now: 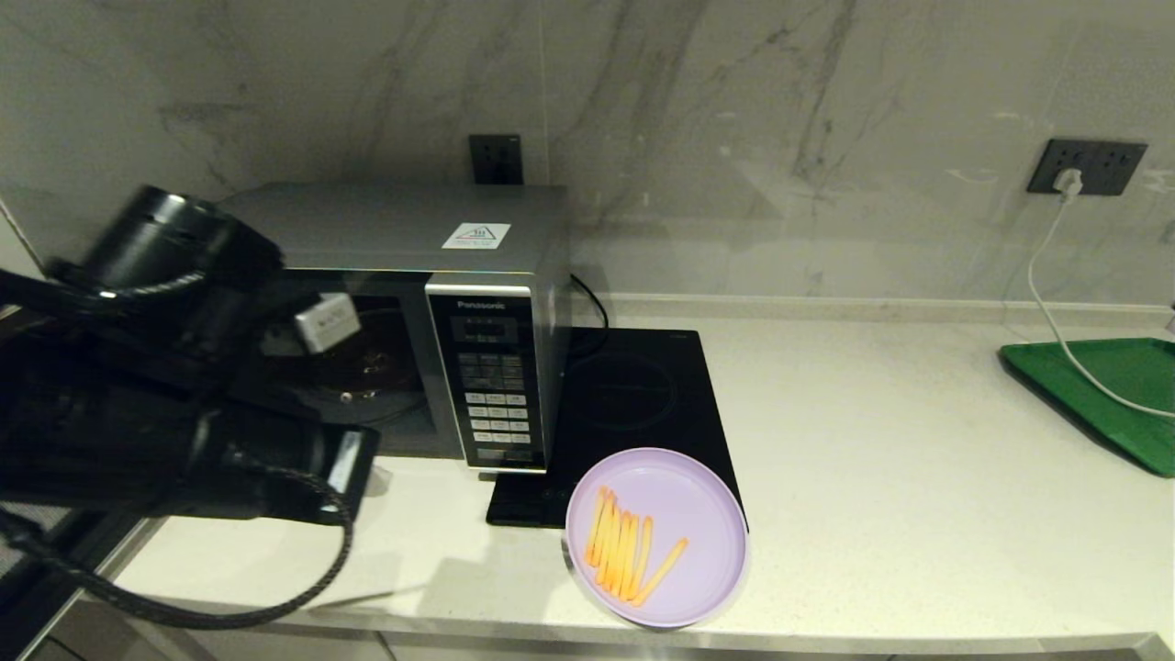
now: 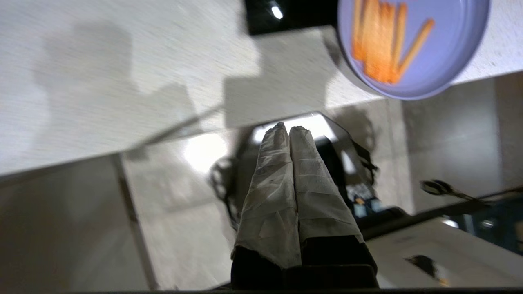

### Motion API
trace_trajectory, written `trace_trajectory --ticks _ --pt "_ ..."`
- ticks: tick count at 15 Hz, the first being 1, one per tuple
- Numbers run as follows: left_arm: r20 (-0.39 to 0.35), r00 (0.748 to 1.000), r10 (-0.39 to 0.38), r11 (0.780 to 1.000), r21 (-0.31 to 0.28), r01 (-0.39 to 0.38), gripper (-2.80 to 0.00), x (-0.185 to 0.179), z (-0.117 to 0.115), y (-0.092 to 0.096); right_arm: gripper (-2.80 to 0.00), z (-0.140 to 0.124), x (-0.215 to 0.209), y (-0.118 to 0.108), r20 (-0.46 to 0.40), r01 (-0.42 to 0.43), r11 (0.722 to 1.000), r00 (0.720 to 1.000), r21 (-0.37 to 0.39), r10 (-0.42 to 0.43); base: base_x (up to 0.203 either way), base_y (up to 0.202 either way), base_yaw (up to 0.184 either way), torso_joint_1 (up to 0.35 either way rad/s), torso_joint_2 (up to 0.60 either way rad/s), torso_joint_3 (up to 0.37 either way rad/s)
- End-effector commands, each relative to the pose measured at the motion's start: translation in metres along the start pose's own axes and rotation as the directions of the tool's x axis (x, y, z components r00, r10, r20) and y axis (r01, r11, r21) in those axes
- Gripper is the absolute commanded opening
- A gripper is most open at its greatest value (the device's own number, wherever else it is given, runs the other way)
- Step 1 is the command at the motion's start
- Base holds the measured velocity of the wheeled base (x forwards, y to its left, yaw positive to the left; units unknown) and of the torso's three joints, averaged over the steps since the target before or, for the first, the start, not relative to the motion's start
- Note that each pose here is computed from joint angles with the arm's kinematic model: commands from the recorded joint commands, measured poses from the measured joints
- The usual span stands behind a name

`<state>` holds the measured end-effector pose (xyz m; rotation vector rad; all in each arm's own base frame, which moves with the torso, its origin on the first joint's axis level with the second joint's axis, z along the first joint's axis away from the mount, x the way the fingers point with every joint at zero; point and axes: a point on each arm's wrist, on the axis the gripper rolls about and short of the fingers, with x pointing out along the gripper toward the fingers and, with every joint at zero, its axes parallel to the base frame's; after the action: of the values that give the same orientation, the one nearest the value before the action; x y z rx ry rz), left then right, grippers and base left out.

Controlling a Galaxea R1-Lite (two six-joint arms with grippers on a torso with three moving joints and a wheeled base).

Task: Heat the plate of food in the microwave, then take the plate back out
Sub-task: Put the plate in the microwave oven

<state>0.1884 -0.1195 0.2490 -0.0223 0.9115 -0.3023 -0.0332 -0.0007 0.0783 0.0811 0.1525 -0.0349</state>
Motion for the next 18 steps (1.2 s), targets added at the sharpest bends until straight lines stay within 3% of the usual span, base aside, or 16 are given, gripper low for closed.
trace_trajectory --ticks 1,4,9,14,18 --pt "-0.181 0.983 0.019 0.999 -0.041 -0.027 0.0 0.069 -0.002 -0.035 -2.8 0.0 0.0 0.0 -0.001 0.001 1.0 1.0 0.001 -0.001 0.0 0.0 0.0 0.0 0.0 0.0" --pt "-0.225 0.974 0.027 0.993 -0.106 -0.052 0.0 0.114 0.007 -0.057 -2.8 0.0 0.0 0.0 -0.001 0.001 1.0 1.0 0.001 -0.001 0.0 0.0 0.0 0.0 0.0 0.0" --pt "-0.243 0.966 0.082 0.982 -0.143 -0.12 0.0 0.176 0.004 -0.076 -2.8 0.0 0.0 0.0 -0.001 0.001 1.0 1.0 0.001 -0.001 0.0 0.0 0.0 0.0 0.0 0.0" --pt "-0.218 0.972 0.087 0.98 -0.158 -0.123 0.0 0.206 0.004 -0.077 -2.8 0.0 0.0 0.0 -0.001 0.0 1.0 1.0 0.001 0.0 0.0 0.0 0.0 0.0 0.0 0.0" --pt "-0.206 0.974 0.094 0.973 -0.19 -0.134 0.0 0.216 0.013 -0.067 -2.8 0.0 0.0 0.0 -0.001 -0.002 1.0 1.0 0.0 0.002 0.0 0.0 0.0 0.0 0.0 0.0"
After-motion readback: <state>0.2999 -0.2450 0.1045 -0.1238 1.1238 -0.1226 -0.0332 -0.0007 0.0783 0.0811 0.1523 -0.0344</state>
